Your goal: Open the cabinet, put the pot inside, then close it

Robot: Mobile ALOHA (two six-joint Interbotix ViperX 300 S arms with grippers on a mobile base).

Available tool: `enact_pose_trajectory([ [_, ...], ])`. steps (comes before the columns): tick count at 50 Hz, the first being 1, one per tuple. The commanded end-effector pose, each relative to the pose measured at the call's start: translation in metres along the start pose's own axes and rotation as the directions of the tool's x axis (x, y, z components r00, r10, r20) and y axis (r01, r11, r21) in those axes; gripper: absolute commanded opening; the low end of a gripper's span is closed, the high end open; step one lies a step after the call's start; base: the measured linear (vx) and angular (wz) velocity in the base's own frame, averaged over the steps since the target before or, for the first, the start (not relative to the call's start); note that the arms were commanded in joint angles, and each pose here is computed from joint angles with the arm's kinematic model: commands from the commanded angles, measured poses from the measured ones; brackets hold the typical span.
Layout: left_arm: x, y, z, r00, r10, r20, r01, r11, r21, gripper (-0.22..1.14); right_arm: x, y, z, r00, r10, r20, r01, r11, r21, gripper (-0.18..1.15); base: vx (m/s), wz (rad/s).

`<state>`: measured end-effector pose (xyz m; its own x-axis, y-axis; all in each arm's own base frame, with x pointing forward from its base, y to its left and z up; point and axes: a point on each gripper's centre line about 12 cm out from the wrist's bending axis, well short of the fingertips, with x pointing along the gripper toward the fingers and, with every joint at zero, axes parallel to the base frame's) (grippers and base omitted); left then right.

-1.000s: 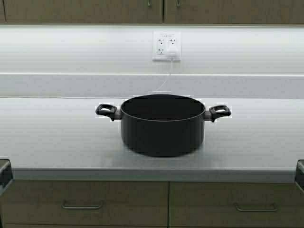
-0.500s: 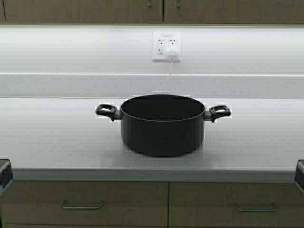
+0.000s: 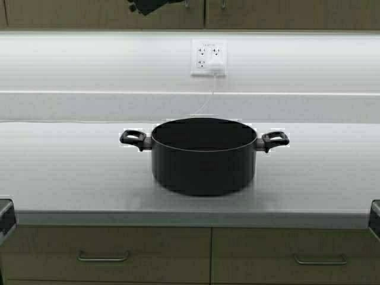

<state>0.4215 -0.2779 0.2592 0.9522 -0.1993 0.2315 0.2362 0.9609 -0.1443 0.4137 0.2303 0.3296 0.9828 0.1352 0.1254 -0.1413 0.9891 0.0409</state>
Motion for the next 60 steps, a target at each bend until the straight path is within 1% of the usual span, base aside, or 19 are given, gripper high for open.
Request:
enact_pose_trajectory([
  [1, 0.026, -0.01, 0.011, 0.997, 0.015, 0.075, -0.012, 0.999, -0.03, 1.01, 0.023, 0.007, 0.012, 0.998, -0.031, 0.054, 0.03, 0.999, 0.029, 1.01, 0.0, 0.0],
  [7, 0.05, -0.004, 0.006, 0.994, 0.042, 0.104, -0.038, 0.999, -0.036, 1.01, 0.048, 0.005, 0.005, 0.996, -0.055, 0.064, 0.052, 0.998, 0.035, 1.01, 0.0, 0.0],
  [11, 0.063, 0.001, 0.001, 0.994, 0.049, 0.1, -0.045, 0.998, -0.039, 1.01, 0.061, 0.006, 0.0, 0.997, -0.05, 0.055, 0.048, 0.998, 0.036, 1.01, 0.01, 0.0],
  [18, 0.07, 0.004, -0.002, 0.995, 0.048, 0.085, -0.045, 0.998, -0.042, 1.0, 0.07, 0.013, -0.006, 0.999, -0.021, 0.032, 0.02, 0.999, 0.04, 0.98, 0.01, -0.01],
  [22, 0.075, 0.008, -0.002, 0.995, 0.056, 0.087, -0.052, 0.998, -0.043, 0.98, 0.071, 0.013, -0.008, 0.999, -0.024, 0.032, 0.022, 0.999, 0.037, 0.91, 0.02, 0.0],
  [25, 0.078, 0.011, -0.003, 0.994, 0.06, 0.088, -0.056, 0.998, -0.042, 0.91, 0.07, 0.012, -0.008, 0.999, -0.024, 0.03, 0.023, 0.999, 0.036, 0.82, 0.01, -0.01],
  [28, 0.079, 0.011, -0.001, 0.994, 0.061, 0.091, -0.057, 0.997, -0.044, 0.78, 0.071, 0.012, -0.01, 0.999, -0.021, 0.025, 0.02, 0.999, 0.036, 0.69, 0.0, 0.0],
  [30, 0.079, 0.012, -0.002, 0.994, 0.062, 0.09, -0.058, 0.997, -0.042, 0.66, 0.072, 0.013, -0.011, 1.0, -0.018, 0.022, 0.017, 0.999, 0.036, 0.57, 0.0, 0.0],
  [33, 0.079, 0.011, 0.0, 0.994, 0.059, 0.09, -0.055, 0.998, -0.043, 0.4, 0.072, 0.015, -0.013, 1.0, -0.007, 0.01, 0.006, 0.999, 0.035, 0.35, 0.0, 0.0],
  [34, 0.079, 0.01, -0.001, 0.995, 0.054, 0.082, -0.05, 0.998, -0.045, 0.24, 0.072, 0.015, -0.014, 1.0, -0.002, 0.004, 0.002, 0.999, 0.034, 0.26, -0.01, -0.01],
  [35, 0.08, 0.01, -0.001, 0.996, 0.052, 0.076, -0.049, 0.998, -0.048, 0.13, 0.072, 0.016, -0.015, 1.0, 0.002, -0.001, -0.002, 0.999, 0.034, 0.17, -0.01, -0.01],
  [36, 0.08, 0.01, -0.001, 0.996, 0.048, 0.069, -0.045, 0.998, -0.049, 0.04, 0.072, 0.016, -0.016, 1.0, 0.006, -0.006, -0.006, 0.999, 0.033, 0.08, -0.01, -0.01],
  [38, 0.081, 0.008, -0.001, 0.998, 0.038, 0.053, -0.035, 0.998, -0.051, -0.12, 0.072, 0.016, -0.017, 1.0, 0.011, -0.013, -0.011, 0.999, 0.033, -0.04, -0.01, 0.01],
  [39, 0.082, 0.008, -0.001, 0.998, 0.035, 0.048, -0.033, 0.998, -0.051, -0.15, 0.073, 0.016, -0.017, 1.0, 0.013, -0.015, -0.012, 0.999, 0.034, -0.07, -0.01, 0.03],
  [41, 0.082, 0.007, -0.001, 0.999, 0.029, 0.04, -0.027, 0.998, -0.053, -0.13, 0.073, 0.016, -0.017, 1.0, 0.016, -0.019, -0.015, 0.999, 0.034, -0.06, -0.01, 0.03],
  [45, 0.079, 0.009, -0.002, 0.999, 0.03, 0.031, -0.028, 0.998, -0.049, 0.03, 0.072, 0.016, -0.012, 1.0, 0.022, -0.016, -0.021, 0.999, 0.038, 0.07, -0.01, 0.0],
  [47, 0.077, 0.009, 0.001, 0.999, 0.027, 0.026, -0.026, 0.999, -0.048, 0.08, 0.07, 0.015, -0.008, 1.0, 0.027, -0.015, -0.027, 0.999, 0.039, 0.11, -0.01, 0.01],
  [52, 0.058, 0.006, 0.007, 1.0, 0.005, -0.006, -0.006, 0.999, -0.037, 0.05, 0.055, 0.013, 0.002, 0.996, 0.068, -0.05, -0.066, 0.997, 0.04, 0.09, -0.02, 0.01],
  [60, 0.002, 0.014, 0.024, 0.995, -0.025, -0.095, 0.024, 1.0, -0.015, 0.03, 0.008, 0.004, 0.013, 0.978, 0.158, -0.136, -0.156, 0.987, 0.029, 0.08, 0.01, -0.01],
])
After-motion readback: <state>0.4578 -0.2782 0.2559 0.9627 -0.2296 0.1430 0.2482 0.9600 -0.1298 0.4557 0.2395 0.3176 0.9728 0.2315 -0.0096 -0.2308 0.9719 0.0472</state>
